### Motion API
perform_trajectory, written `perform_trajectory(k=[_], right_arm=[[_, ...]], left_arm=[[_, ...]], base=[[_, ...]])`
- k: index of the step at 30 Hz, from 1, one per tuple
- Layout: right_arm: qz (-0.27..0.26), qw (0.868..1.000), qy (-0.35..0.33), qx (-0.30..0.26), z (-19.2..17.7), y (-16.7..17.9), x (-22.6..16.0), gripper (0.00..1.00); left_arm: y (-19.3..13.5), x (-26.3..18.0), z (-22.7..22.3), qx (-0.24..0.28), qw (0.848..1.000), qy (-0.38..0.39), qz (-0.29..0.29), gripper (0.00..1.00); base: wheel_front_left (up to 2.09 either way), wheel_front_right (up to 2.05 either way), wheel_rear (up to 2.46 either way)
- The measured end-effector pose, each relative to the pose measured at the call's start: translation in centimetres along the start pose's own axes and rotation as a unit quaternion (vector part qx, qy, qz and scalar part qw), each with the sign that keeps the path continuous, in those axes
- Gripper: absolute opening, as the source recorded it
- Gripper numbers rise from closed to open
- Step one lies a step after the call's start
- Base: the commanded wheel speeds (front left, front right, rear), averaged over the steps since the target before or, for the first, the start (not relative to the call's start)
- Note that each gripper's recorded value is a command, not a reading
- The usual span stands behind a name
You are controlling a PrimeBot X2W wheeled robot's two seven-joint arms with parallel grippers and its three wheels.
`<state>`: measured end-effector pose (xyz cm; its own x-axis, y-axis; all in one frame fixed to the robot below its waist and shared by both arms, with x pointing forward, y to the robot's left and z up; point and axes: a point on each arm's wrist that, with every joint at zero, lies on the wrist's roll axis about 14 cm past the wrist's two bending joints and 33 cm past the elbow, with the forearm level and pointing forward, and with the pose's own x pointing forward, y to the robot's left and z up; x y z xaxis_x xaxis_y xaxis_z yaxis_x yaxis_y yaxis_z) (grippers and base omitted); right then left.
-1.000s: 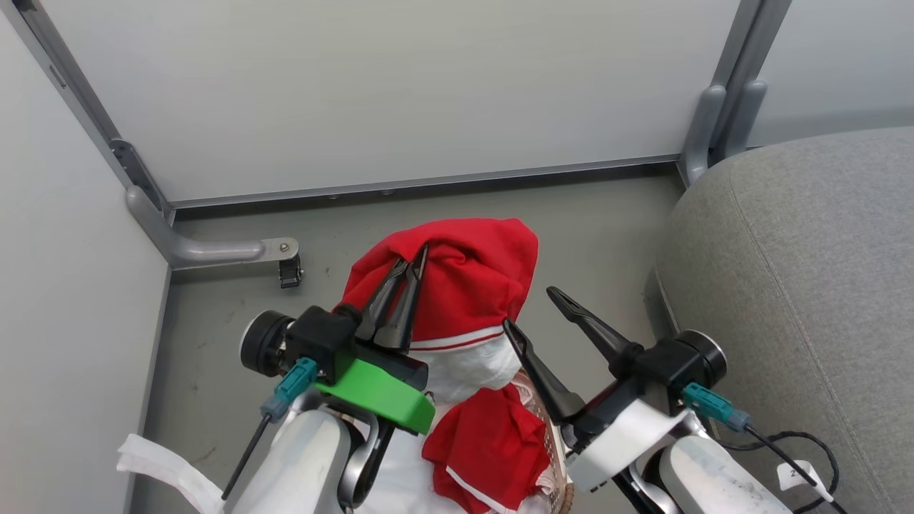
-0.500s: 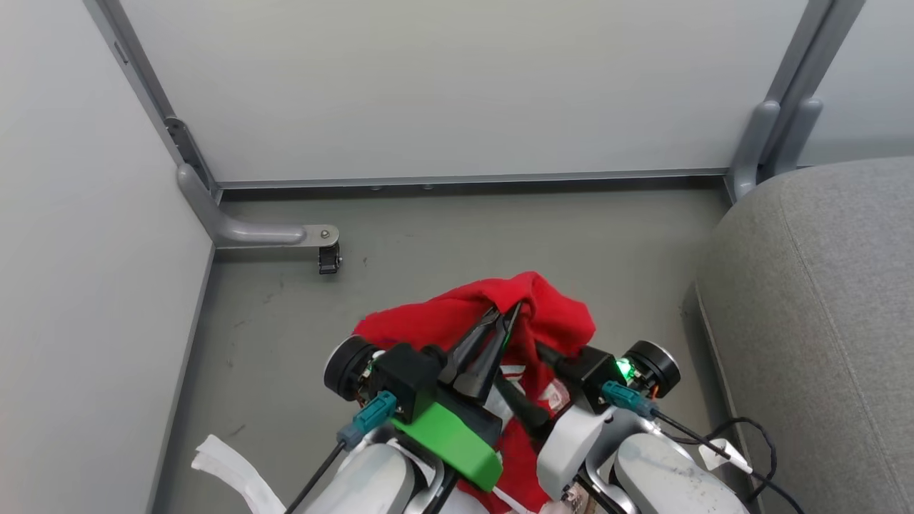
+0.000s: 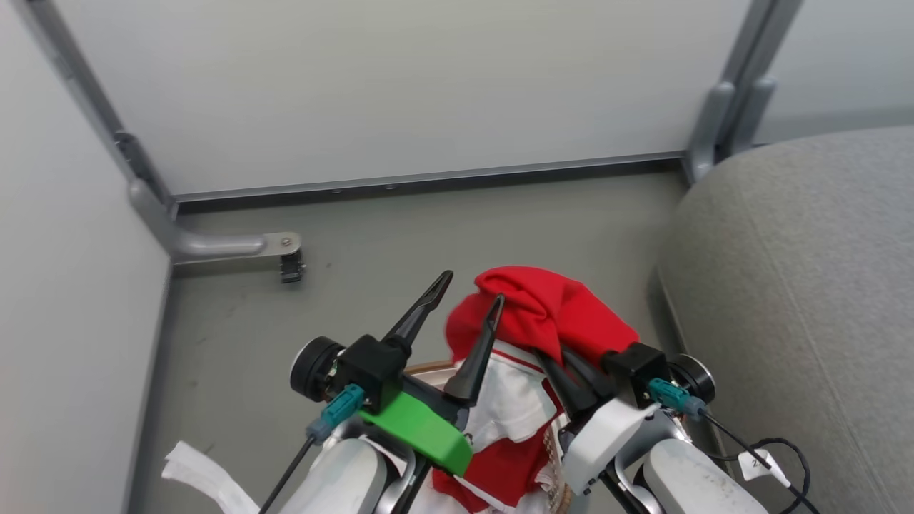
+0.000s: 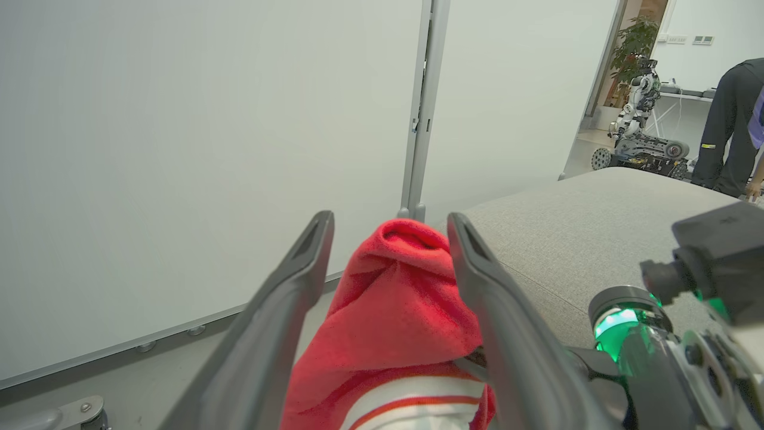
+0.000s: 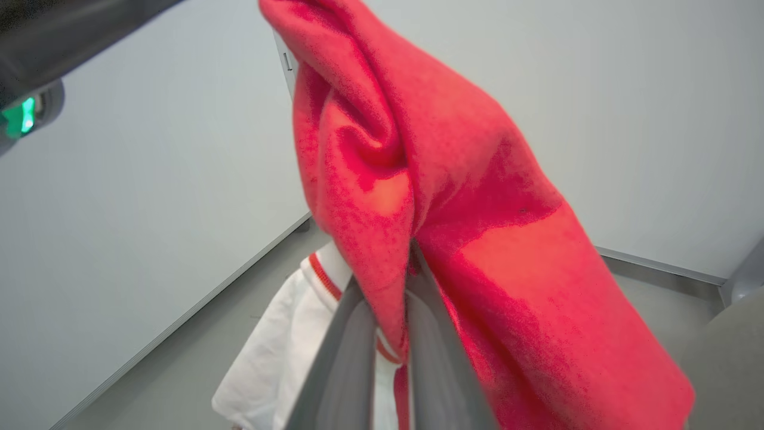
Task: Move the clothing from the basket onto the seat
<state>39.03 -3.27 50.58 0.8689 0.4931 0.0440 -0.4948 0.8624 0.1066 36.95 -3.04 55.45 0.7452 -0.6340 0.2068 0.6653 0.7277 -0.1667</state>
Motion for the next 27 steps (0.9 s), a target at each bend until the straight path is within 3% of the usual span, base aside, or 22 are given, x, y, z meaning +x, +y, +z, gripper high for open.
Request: perform_trajectory(k=[5, 14, 21, 27], right_arm=[[-0.067, 0.998, -0.013, 0.001, 0.7, -3.8, -2.4, 0.0], [-0.192, 0.981, -0.01, -0.018, 0.9, -10.4, -9.2, 0.0], [-0.292, 0.955, -0.007, -0.045, 1.9, -15.6, -15.6, 0.0], [-0.333, 0.932, 0.016, -0.141, 5.0, -21.4, -18.2, 0.0]], left_arm=[[-1.3, 1.4, -0.9, -0.016, 1.0, 0.007, -0.025, 1.0], [-7.2, 4.2, -3.3, -0.045, 0.991, 0.032, -0.123, 1.0], [-11.4, 5.0, -5.6, -0.066, 0.978, 0.059, -0.19, 1.0], [-11.8, 5.8, -7.5, -0.063, 0.972, 0.077, -0.213, 1.0]], base=[[0.0, 0.0, 0.0], [0.0, 0.0, 0.0], [0.0, 0.0, 0.0], [0.0, 0.0, 0.0]])
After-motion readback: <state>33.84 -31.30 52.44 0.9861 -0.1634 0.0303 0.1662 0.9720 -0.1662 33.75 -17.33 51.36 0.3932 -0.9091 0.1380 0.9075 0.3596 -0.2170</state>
